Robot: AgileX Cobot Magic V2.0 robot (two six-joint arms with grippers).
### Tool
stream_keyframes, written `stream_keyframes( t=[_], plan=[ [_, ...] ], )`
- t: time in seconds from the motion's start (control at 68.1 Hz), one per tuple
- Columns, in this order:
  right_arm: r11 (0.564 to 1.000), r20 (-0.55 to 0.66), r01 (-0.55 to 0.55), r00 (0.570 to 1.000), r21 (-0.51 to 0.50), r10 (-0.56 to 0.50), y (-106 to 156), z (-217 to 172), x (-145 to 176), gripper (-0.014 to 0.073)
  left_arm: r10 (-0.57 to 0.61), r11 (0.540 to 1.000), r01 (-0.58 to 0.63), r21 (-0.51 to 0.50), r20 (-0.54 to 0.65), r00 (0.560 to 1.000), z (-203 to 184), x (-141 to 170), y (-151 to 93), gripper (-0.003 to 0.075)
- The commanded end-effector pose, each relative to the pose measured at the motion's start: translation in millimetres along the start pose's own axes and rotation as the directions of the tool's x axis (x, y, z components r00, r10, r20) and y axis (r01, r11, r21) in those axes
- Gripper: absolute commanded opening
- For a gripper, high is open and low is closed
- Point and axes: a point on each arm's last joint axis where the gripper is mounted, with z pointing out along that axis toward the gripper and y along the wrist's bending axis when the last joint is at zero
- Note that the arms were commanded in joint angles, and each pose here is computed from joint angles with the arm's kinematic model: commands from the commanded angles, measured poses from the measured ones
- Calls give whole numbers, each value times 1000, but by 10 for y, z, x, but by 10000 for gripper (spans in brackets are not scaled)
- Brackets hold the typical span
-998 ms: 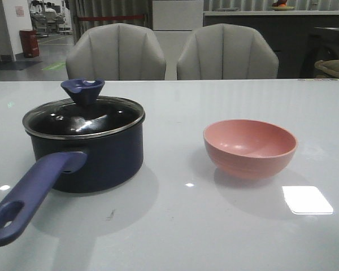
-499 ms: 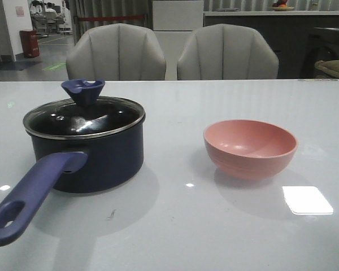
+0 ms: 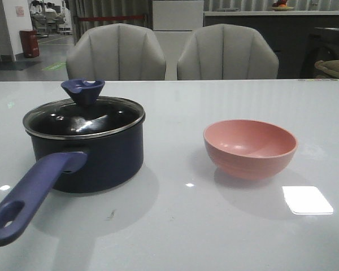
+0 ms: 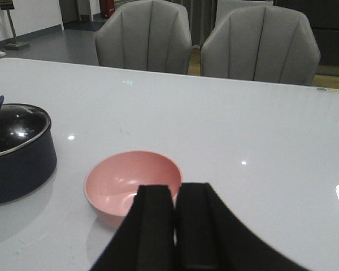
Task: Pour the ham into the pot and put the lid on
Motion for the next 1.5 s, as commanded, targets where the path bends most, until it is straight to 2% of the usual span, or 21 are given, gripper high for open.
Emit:
stream_keyframes(
  t=[0.0, 0.249, 0.323, 0.484, 0.646, 0.792, 0.91, 1.482],
  plan=[
    [1000, 95, 20, 995, 6, -21, 1, -9, -160, 162, -1, 1000, 1, 7, 86, 996, -18, -141, -8, 113],
    [1000, 95, 20, 995, 6, -21, 1, -9, -160, 162, -4, 1000, 3, 6, 103, 995, -7, -139, -5, 113],
    [1000, 95, 20, 995, 6, -21, 1, -9, -160, 162, 26, 999, -24, -21, 96, 995, 33, -72, 19, 113],
    [1000, 95, 20, 995, 6, -21, 1, -9, -160, 162, 40, 986, -13, -167, 156, 987, 145, 126, 122, 113],
    [1000, 95, 20, 995, 6, -21, 1, -9, -160, 162, 63, 940, 22, -340, 239, 969, 216, 403, 264, 113],
    [1000, 95, 20, 995, 6, -21, 1, -9, -160, 162, 102, 907, 28, -419, 284, 953, 217, 575, 324, 113],
    [1000, 95, 20, 995, 6, -21, 1, -9, -160, 162, 113, 909, 15, -417, 279, 954, 213, 650, 318, 113],
    [1000, 94, 20, 995, 6, -21, 1, -9, -159, 162, 118, 919, 9, -393, 297, 948, 202, 642, 296, 113]
  ],
)
